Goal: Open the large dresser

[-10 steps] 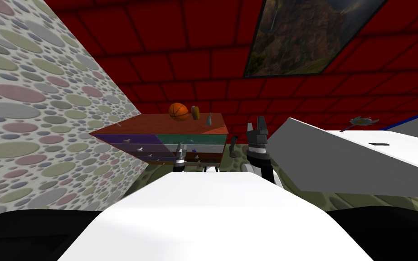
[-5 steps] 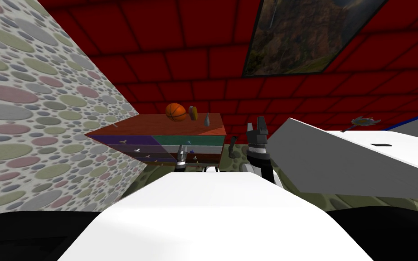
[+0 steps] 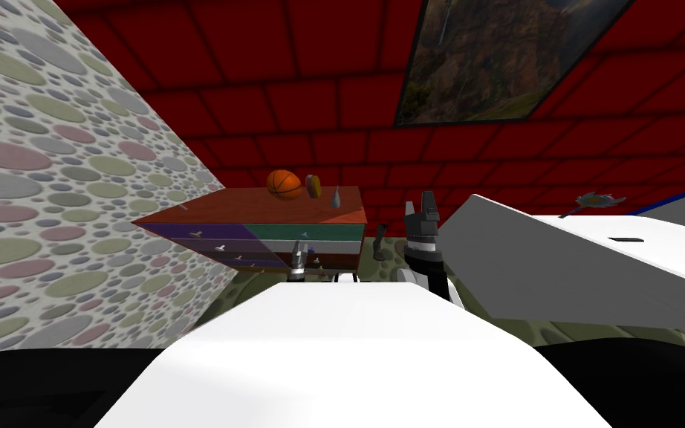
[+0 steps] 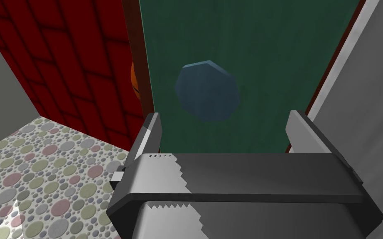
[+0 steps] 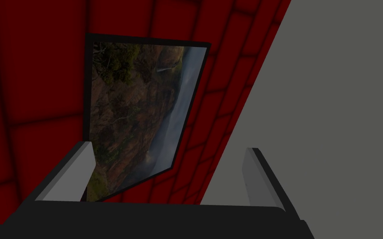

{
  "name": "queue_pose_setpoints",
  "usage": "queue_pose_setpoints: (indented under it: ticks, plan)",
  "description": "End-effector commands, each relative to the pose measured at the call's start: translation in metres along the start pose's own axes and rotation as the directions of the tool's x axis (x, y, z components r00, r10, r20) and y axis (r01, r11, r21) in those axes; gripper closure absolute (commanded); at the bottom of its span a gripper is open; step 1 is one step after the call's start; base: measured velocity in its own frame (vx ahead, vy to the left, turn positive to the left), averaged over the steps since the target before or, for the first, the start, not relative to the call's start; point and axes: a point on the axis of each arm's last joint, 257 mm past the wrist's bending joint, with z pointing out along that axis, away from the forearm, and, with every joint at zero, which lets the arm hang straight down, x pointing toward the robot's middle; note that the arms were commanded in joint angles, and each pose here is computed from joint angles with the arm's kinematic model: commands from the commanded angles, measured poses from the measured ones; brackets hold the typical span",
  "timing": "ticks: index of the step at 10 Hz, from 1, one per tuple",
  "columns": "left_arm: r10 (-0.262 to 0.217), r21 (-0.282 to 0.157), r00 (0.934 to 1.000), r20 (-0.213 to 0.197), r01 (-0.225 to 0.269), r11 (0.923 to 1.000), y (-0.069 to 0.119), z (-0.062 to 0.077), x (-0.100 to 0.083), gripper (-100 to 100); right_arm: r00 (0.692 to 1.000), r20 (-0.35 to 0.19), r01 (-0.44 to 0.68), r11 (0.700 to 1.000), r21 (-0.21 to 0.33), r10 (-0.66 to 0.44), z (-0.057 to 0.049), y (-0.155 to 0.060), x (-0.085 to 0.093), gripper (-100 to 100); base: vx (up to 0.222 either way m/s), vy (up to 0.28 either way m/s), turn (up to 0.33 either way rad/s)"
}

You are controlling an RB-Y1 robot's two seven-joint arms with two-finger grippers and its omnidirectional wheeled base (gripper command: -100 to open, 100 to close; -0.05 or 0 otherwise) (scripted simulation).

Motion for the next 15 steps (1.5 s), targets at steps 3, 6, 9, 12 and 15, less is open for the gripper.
queue_pose_setpoints:
  ticks: [3,6,9,12,15]
  plan:
    - [-0.004,-0.006,1.0,0.0,0.004,1.0,0.002,0.015,-0.001,-100,1.0,0.0,0.0,1.0,0.0,0.0,0.0,0.0,0.0,0,0.001,-0.014,0.008]
    - [-0.004,-0.005,1.0,-0.002,0.004,1.0,0.0,0.024,-0.001,-100,1.0,0.0,0.0,1.0,0.0,0.0,0.0,0.0,0.0,0,-0.006,-0.006,0.006]
    - [-0.004,-0.006,1.0,0.001,0.004,1.0,0.003,0.004,0.0,100,1.0,0.0,0.0,1.0,0.0,0.0,0.0,0.0,0.0,0,0.007,0.009,-0.011]
    - [0.002,-0.013,1.0,0.006,-0.002,0.9999,0.005,0.011,-0.004,-100,1.0,0.0,0.0,1.0,0.0,0.0,0.0,0.0,0.0,0,-0.006,-0.006,0.014]
    - [0.001,-0.018,0.9999,0.016,-0.001,0.9998,0.004,0.027,-0.007,-100,1.0,0.0,0.0,1.0,0.0,0.0,0.0,0.0,0.0,0,-0.049,-0.036,0.045]
